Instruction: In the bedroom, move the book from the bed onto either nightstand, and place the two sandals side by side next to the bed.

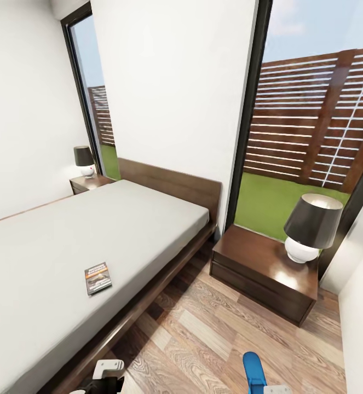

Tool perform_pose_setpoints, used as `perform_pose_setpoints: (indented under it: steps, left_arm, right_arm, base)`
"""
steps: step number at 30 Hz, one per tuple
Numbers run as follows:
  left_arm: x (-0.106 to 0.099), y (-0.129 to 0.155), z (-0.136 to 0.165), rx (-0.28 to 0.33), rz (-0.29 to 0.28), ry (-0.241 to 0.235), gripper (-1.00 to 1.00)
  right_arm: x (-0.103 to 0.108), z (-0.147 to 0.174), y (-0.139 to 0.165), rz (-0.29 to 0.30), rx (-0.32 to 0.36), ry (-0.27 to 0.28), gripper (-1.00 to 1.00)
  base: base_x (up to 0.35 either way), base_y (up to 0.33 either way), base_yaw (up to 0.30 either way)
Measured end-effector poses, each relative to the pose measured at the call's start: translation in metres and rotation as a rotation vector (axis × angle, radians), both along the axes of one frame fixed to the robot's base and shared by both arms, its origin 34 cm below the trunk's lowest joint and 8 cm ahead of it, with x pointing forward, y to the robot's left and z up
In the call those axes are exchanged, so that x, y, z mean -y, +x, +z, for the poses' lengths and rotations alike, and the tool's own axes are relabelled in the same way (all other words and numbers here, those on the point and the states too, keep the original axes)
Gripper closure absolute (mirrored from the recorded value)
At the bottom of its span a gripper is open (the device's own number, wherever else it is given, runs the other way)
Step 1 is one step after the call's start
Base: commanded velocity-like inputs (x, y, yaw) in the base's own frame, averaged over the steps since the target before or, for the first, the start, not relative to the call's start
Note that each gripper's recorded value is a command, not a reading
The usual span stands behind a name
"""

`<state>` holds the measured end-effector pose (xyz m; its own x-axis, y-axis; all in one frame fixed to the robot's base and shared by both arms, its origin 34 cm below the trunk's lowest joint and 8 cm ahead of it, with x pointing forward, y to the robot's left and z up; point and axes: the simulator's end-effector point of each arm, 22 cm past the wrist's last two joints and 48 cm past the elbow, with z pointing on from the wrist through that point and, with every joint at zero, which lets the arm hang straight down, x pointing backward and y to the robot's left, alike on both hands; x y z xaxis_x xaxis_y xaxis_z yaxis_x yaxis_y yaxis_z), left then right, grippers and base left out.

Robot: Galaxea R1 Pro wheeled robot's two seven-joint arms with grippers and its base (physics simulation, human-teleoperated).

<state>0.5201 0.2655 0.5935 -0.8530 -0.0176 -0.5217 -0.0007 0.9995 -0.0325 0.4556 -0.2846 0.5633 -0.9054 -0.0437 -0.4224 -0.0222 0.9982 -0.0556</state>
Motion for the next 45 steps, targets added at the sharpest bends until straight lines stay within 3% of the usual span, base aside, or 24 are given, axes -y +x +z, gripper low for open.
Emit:
perform_pose_setpoints:
  steps: [20,33,45]
  left_arm:
    - [0.0,-0.003,-0.002,-0.015,-0.002,0.002,-1.0]
    - [0.001,-0.024,-0.013,-0.121,-0.002,-0.001,-1.0]
    - [0.0,-0.027,-0.014,-0.134,0.007,-0.005,-1.0]
  right_arm:
    - [-0.003,0.0,-0.001,0.003,-0.002,0.001,1.0]
    - [-0.005,-0.001,-0.001,0.017,-0.003,-0.002,1.0]
    - [-0.005,-0.001,-0.001,0.02,-0.003,-0.003,1.0]
  base:
    - [0.0,0.0,0.0]
    - [0.0,0.0,0.0]
    - [0.0,0.0,0.0]
